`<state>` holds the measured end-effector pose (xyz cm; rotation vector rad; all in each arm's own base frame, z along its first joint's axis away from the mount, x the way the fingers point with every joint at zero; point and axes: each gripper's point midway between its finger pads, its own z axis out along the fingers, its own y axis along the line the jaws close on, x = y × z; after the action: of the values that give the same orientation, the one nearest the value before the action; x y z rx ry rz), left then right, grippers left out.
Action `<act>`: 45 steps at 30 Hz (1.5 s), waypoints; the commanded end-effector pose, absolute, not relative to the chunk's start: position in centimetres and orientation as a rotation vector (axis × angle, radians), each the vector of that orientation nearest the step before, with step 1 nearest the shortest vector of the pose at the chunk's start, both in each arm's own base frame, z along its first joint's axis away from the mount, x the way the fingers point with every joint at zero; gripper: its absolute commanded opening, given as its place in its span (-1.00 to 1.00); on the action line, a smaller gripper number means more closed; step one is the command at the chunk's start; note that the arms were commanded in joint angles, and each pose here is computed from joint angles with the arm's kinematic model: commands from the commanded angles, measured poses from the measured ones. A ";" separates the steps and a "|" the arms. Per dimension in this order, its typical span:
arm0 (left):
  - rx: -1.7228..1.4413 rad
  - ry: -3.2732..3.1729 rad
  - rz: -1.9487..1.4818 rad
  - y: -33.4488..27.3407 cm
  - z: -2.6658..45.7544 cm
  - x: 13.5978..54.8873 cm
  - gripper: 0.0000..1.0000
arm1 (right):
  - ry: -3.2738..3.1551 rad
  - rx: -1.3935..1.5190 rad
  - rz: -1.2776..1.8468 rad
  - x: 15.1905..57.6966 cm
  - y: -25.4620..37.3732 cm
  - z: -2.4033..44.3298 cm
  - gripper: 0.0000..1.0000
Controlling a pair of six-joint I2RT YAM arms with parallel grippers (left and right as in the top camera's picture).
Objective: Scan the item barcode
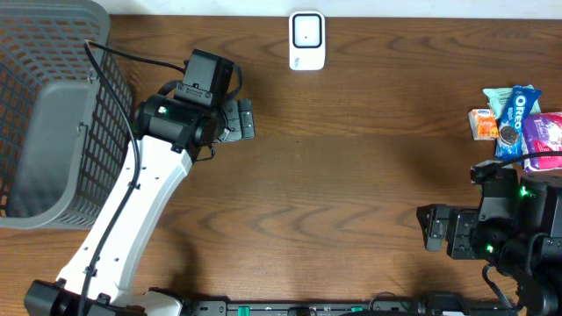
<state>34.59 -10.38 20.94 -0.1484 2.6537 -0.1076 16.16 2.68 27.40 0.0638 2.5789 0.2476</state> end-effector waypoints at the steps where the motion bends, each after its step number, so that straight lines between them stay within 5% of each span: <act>1: -0.140 2.656 -0.095 -10.2 20.9 34.7 0.96 | 2.592 0.054 0.225 15.9 2.5 27.1 0.98; 17: -0.140 2.656 -0.095 -10.2 20.9 34.7 0.96 | 2.412 -0.009 0.218 17.5 2.7 28.3 0.99; 45: -0.140 2.656 -0.094 -10.2 20.9 34.7 0.96 | 1.581 -0.154 0.130 23.4 3.5 21.0 0.99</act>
<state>34.59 -10.38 20.94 -0.1479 2.6537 -0.1075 23.14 3.84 21.53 -0.1653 1.5975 0.1592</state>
